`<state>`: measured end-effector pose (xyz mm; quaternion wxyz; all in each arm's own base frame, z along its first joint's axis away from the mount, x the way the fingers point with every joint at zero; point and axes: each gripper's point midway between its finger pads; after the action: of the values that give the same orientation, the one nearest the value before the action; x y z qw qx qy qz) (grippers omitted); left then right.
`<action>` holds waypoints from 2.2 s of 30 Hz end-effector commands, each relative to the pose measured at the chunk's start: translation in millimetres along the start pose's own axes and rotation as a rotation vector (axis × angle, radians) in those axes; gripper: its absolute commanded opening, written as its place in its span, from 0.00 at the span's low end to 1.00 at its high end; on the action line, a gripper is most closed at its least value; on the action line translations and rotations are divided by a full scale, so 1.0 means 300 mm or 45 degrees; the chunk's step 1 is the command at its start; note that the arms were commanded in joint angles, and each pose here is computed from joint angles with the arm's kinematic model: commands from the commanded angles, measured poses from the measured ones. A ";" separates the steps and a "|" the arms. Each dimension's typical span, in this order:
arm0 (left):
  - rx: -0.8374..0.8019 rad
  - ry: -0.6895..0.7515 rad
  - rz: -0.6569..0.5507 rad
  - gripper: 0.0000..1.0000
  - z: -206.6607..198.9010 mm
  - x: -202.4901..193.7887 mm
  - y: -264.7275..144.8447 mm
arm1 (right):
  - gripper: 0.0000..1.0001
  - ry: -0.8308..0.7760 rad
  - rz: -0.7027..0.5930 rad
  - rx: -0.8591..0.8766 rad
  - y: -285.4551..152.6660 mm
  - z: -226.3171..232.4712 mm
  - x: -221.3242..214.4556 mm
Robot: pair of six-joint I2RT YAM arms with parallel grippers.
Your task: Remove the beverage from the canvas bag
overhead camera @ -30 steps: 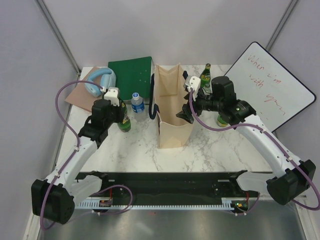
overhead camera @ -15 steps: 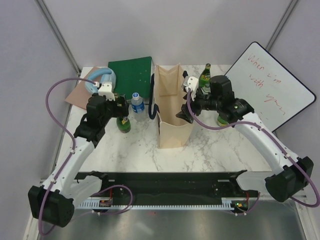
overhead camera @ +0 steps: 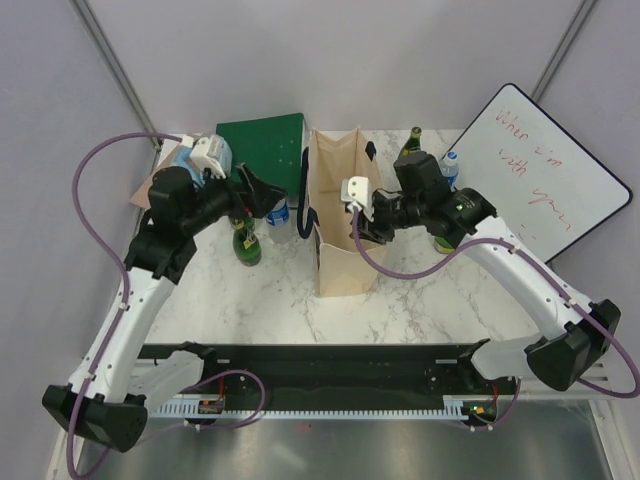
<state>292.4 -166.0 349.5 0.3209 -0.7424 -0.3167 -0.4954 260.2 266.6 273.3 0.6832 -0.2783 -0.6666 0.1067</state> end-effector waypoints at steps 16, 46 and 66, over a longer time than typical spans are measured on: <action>-0.196 -0.173 0.531 0.83 -0.256 -0.255 0.223 | 0.20 -0.259 0.134 0.274 0.015 0.270 -0.131; -0.442 0.091 0.751 0.19 -0.281 -0.446 0.019 | 0.48 -0.288 0.118 0.181 0.055 0.268 -0.178; -0.430 0.262 0.788 0.20 -0.227 -0.526 0.029 | 0.30 -0.372 -0.028 0.464 -0.005 0.366 -0.224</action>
<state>213.7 -257.9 239.3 0.3253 -0.8059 0.0262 -0.4941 184.9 253.5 224.2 0.6488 -0.1889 -0.7122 0.1902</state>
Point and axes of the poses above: each gripper's point midway between its finger pads, its own y axis out along the fingers, its own z axis along the line the jaws close on, x = y × z, and after that the axes turned 12 degrees about y, right-handed
